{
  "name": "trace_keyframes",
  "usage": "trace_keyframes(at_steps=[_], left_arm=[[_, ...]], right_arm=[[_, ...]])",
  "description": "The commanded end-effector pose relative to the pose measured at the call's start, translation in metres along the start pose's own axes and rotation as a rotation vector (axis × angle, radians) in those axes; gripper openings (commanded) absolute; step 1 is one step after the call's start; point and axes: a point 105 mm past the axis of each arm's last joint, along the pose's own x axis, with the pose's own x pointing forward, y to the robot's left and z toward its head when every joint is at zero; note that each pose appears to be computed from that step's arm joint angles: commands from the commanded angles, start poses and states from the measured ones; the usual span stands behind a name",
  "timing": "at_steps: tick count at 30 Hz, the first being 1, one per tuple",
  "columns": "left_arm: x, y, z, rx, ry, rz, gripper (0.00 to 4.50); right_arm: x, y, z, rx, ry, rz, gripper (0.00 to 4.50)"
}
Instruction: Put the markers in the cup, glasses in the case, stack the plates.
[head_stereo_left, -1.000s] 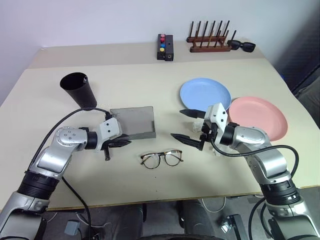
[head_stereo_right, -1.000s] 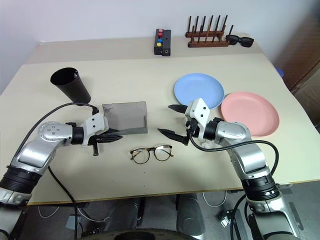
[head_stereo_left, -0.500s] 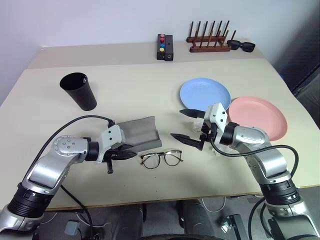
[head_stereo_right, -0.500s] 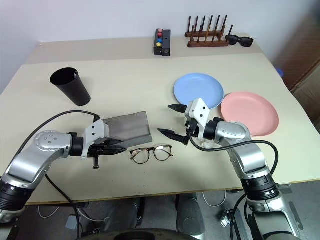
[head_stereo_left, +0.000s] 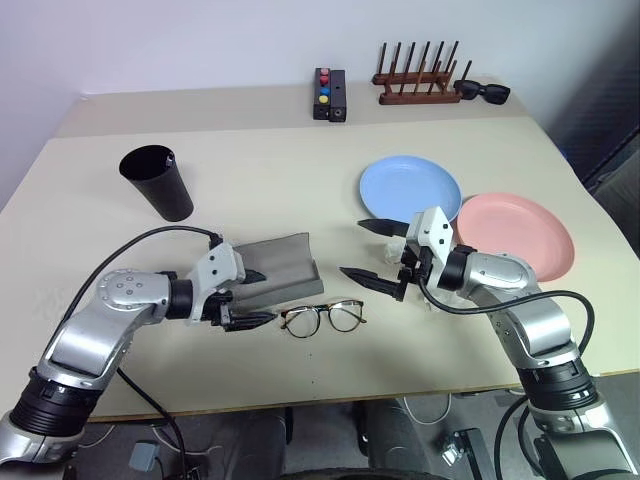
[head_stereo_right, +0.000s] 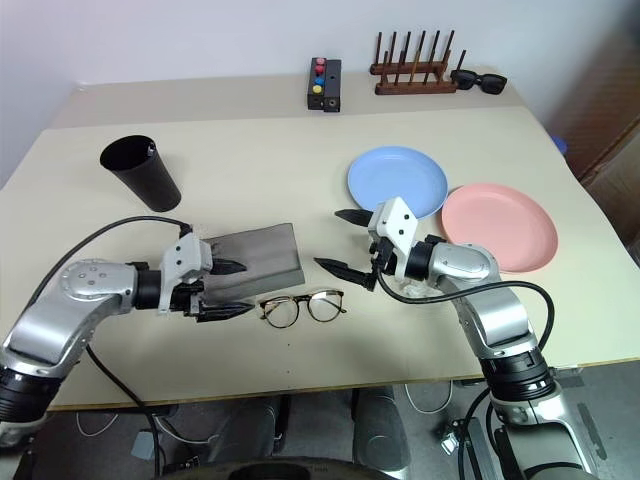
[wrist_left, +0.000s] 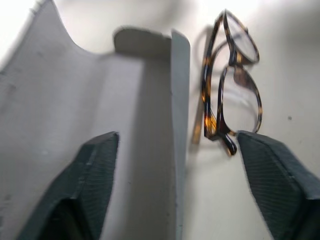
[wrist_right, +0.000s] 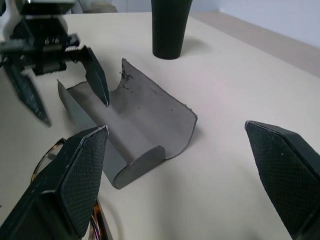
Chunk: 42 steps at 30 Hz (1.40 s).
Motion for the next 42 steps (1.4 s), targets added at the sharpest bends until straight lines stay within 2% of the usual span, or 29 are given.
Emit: trace_keyframes(at_steps=[1, 6, 9, 13, 20, 27, 33, 36, 39, 41, 42], left_arm=[[-0.011, 0.007, 0.015, 0.053, -0.042, 0.025, 3.62], [-0.016, 0.005, 0.049, 0.094, -0.153, -0.002, 3.62], [-0.008, -0.008, 0.057, 0.126, -0.163, -0.073, 3.62], [0.020, -0.031, 0.056, 0.211, -0.106, -0.192, 3.62], [0.051, -0.035, 0.046, 0.295, 0.022, -0.253, 3.62], [0.070, -0.047, 0.045, 0.303, 0.058, -0.327, 3.62], [0.078, -0.046, 0.040, 0.311, 0.097, -0.334, 3.62], [0.080, -0.046, 0.037, 0.308, 0.108, -0.336, 2.72], [0.082, -0.045, 0.035, 0.299, 0.113, -0.339, 1.34], [0.083, -0.045, 0.034, 0.295, 0.112, -0.338, 0.21], [0.084, -0.045, 0.035, 0.293, 0.107, -0.338, 0.09]], right_arm=[[0.000, 0.000, 0.009, -0.036, -0.034, 0.001, 4.50], [-0.004, -0.004, 0.008, -0.042, -0.025, -0.012, 4.50], [-0.008, -0.007, 0.007, -0.042, -0.016, -0.024, 4.50], [-0.023, -0.003, 0.003, -0.019, 0.022, -0.002, 4.50], [-0.049, 0.012, -0.014, -0.011, 0.159, 0.035, 4.50], [-0.051, 0.014, -0.014, -0.011, 0.160, 0.013, 4.50], [-0.050, 0.016, -0.014, -0.010, 0.158, 0.005, 4.50], [-0.051, 0.016, -0.015, -0.010, 0.160, 0.001, 4.50], [-0.051, 0.015, -0.015, -0.011, 0.160, -0.002, 4.50], [-0.052, 0.015, -0.015, -0.012, 0.160, -0.003, 4.50], [-0.052, 0.015, -0.015, -0.012, 0.161, -0.004, 4.50]])
